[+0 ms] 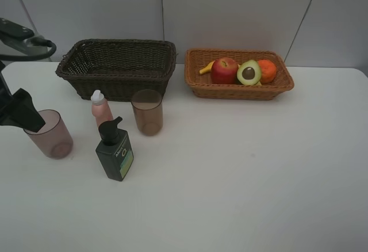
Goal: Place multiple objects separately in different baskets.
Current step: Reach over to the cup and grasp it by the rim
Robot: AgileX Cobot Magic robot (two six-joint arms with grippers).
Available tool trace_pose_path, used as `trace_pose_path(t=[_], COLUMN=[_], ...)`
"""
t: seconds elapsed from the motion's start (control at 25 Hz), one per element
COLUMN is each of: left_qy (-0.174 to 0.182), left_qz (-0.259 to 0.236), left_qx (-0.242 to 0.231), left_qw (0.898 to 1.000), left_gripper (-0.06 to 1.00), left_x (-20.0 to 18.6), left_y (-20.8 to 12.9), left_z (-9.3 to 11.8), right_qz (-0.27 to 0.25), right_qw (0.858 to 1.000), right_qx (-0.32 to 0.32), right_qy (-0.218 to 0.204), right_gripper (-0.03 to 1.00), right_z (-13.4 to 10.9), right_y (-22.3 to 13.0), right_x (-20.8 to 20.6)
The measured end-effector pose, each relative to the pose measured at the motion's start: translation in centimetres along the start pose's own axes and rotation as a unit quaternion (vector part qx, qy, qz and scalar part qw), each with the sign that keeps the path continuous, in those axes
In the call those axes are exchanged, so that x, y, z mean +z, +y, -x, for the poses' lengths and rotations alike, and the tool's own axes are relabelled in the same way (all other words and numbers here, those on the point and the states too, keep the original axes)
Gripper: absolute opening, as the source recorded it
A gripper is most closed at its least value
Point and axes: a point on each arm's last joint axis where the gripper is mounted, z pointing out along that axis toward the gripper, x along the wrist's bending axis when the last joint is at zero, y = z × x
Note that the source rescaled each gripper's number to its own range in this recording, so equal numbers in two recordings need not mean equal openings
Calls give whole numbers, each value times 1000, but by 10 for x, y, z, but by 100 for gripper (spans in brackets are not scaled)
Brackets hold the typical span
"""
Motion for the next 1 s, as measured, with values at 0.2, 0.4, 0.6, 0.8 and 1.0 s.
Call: trace_pose_path(t=[0.2, 0.4, 0.6, 0.8, 1.0], left_qy=[-1, -3, -10, -13, -19], left_qz=[-12, -16, -36, -57, -75], left_qx=[27, 59, 75, 76, 72], left_qw=[1000, 998, 996, 995, 994], left_gripper=[100, 100, 100, 100, 100], left_x=[23, 43, 64, 83, 98], left_y=[8, 18, 22, 22, 20], left_z=[-6, 0, 4, 1, -1], right_qz=[0, 0, 0, 0, 0], right_qw=[1000, 1000, 1000, 1000, 1000], right_qx=[0, 0, 0, 0, 0], right_qy=[0, 0, 0, 0, 0], right_gripper=[100, 100, 100, 100, 100], right_z=[0, 0, 0, 0, 0], right_y=[0, 0, 0, 0, 0], right_x=[0, 0, 0, 0, 0])
